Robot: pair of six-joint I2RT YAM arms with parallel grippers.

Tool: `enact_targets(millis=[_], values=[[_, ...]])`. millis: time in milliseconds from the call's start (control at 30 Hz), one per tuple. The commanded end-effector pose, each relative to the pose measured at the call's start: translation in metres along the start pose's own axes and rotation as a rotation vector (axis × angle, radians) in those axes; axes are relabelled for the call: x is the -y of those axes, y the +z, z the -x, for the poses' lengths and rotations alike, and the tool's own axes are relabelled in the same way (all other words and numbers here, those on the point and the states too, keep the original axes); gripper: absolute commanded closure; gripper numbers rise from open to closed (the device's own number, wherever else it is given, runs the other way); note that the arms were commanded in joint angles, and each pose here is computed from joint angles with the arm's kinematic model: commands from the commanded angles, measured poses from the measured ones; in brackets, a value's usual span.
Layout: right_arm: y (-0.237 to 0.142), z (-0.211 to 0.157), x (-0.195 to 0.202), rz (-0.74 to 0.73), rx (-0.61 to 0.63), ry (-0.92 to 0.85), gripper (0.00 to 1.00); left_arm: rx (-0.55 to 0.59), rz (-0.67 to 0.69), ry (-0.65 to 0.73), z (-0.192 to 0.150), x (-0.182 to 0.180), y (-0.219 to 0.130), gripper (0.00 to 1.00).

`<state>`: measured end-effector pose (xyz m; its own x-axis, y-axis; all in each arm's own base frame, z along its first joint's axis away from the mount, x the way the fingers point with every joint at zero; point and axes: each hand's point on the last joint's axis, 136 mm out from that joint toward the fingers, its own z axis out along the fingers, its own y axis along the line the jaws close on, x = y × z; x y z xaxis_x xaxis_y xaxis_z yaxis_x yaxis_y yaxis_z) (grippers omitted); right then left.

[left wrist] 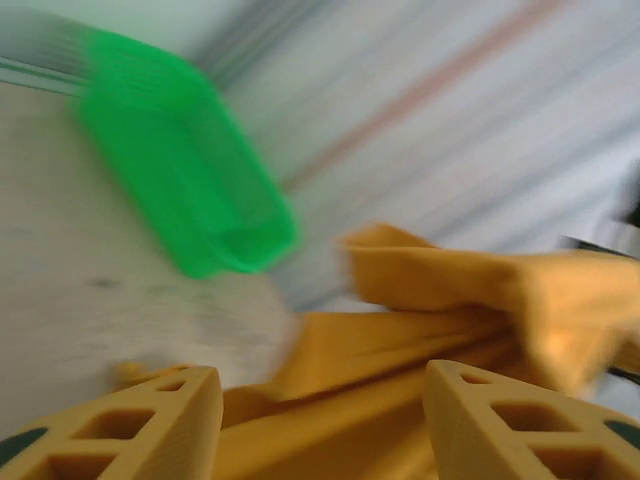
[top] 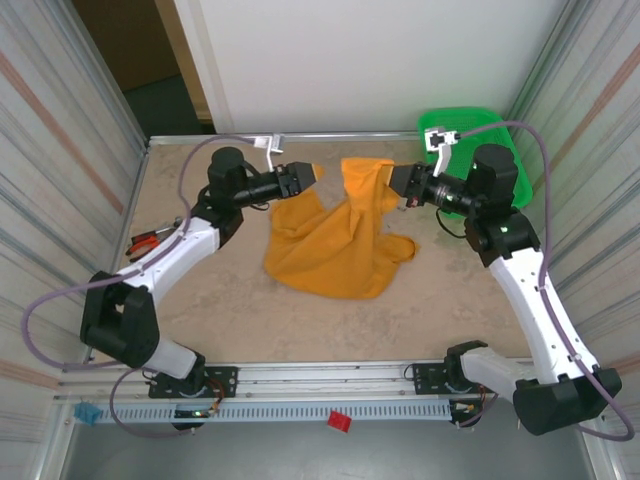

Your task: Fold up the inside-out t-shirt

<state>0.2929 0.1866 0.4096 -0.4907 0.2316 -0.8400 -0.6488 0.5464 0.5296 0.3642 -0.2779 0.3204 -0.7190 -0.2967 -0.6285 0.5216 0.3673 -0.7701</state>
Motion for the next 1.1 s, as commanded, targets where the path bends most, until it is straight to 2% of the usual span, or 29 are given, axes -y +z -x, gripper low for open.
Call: enact_targets(millis=[0, 133, 233, 300, 400, 467, 567, 733, 767, 800, 867, 900, 967, 1067], values=[[-0.027, 0.030, -0.025, -0.013, 0.099, -0.036, 1.00, -0.019, 0.492, 0.053, -0.011, -0.080, -0.039, 0.42], [-0.039, 0.006, -0.021, -0.054, 0.065, 0.019, 1.00, -0.132, 0.717, 0.029, -0.036, -0.134, -0.048, 0.40], [-0.051, -0.036, -0.003, -0.131, 0.011, 0.093, 1.00, -0.208, 0.825, 0.002, -0.051, -0.170, -0.047, 0.37], [-0.063, -0.071, 0.020, -0.246, -0.033, 0.153, 1.00, -0.263, 0.874, 0.000, -0.059, -0.191, -0.041, 0.37], [-0.089, -0.122, 0.061, -0.480, -0.094, 0.253, 1.00, -0.338, 0.930, 0.011, -0.070, -0.215, -0.032, 0.35], [-0.103, -0.147, 0.079, -0.583, -0.123, 0.290, 1.00, -0.380, 0.936, 0.019, -0.076, -0.224, -0.022, 0.34], [-0.108, -0.164, 0.087, -0.614, -0.137, 0.313, 1.00, -0.436, 0.931, 0.040, -0.088, -0.232, -0.003, 0.31], [-0.102, -0.171, 0.091, -0.601, -0.149, 0.333, 1.00, -0.502, 0.932, 0.029, -0.108, -0.251, 0.025, 0.30], [-0.100, -0.169, 0.091, -0.595, -0.146, 0.330, 1.00, -0.507, 0.927, 0.018, -0.111, -0.256, 0.030, 0.37], [-0.099, -0.166, 0.091, -0.589, -0.138, 0.324, 1.00, -0.520, 0.914, 0.009, -0.115, -0.260, 0.035, 0.49], [-0.093, -0.151, 0.088, -0.571, -0.109, 0.299, 1.00, -0.548, 0.892, -0.004, -0.119, -0.265, 0.043, 0.97], [-0.091, -0.142, 0.086, -0.563, -0.098, 0.285, 1.00, -0.552, 0.886, -0.002, -0.117, -0.264, 0.044, 1.00], [-0.082, -0.118, 0.079, -0.530, -0.072, 0.243, 1.00, -0.509, 0.874, 0.034, -0.096, -0.252, 0.040, 1.00], [-0.068, -0.073, 0.062, -0.466, -0.014, 0.181, 1.00, -0.314, 0.838, 0.095, -0.032, -0.205, 0.020, 1.00]])
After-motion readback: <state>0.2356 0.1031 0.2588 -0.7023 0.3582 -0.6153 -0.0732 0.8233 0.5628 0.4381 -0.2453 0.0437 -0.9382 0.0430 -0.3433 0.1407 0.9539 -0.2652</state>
